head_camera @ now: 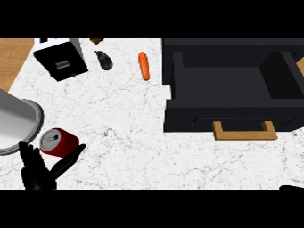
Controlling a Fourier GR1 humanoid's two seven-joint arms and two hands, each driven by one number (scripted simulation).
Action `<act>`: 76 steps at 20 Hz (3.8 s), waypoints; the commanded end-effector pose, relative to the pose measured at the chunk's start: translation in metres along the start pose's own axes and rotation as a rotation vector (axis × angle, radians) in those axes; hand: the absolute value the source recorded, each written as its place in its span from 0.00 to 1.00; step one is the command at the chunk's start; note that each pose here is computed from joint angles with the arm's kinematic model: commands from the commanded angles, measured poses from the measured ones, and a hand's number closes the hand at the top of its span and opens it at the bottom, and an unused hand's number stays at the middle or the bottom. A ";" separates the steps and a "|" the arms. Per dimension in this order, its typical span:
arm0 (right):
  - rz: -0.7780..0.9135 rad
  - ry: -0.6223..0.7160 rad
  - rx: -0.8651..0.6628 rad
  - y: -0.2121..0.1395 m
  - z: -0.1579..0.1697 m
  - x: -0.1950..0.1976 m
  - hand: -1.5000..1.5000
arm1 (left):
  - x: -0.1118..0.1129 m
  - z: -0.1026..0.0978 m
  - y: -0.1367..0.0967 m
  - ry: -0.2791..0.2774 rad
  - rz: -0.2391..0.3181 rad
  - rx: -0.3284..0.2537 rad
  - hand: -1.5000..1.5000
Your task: Pick up the can, place it into the drawer and close the drawer
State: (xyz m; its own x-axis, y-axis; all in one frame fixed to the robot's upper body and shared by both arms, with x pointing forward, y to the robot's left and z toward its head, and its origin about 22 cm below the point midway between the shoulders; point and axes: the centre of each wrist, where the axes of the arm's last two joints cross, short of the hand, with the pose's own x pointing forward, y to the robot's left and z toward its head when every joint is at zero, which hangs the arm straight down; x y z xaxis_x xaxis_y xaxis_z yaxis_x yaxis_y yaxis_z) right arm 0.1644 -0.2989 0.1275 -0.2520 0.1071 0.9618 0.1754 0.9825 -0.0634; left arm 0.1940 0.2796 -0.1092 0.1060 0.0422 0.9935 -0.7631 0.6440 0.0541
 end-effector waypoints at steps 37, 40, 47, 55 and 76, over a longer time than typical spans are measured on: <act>0.026 -0.048 -0.003 -0.008 -0.013 0.015 0.00 | 0.026 -0.037 -0.143 -0.110 0.133 -0.810 1.00; 0.050 -0.039 -0.010 0.000 0.001 0.012 0.00 | 0.040 -0.045 -0.151 -0.100 0.143 -0.861 1.00; 0.064 -0.059 -0.036 0.003 -0.007 0.012 0.00 | 0.093 -0.025 -0.196 -0.154 0.131 -0.952 1.00; 0.060 -0.060 -0.047 -0.013 -0.011 0.024 0.00 | 0.188 0.009 -0.243 -0.196 0.116 -1.019 1.00; 0.054 -0.058 -0.038 0.000 -0.013 0.035 0.00 | 0.350 0.096 -0.320 -0.259 0.032 -1.055 1.00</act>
State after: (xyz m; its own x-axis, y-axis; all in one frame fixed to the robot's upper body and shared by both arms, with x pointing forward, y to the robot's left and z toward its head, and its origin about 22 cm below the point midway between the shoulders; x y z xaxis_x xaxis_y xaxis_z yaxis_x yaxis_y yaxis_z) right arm 0.1683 -0.3011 0.1593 -0.2934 0.1688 0.9410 0.2315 0.9675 -0.1014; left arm 0.4117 0.0316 0.2084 -0.1495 0.0005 0.9888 0.1874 0.9819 0.0279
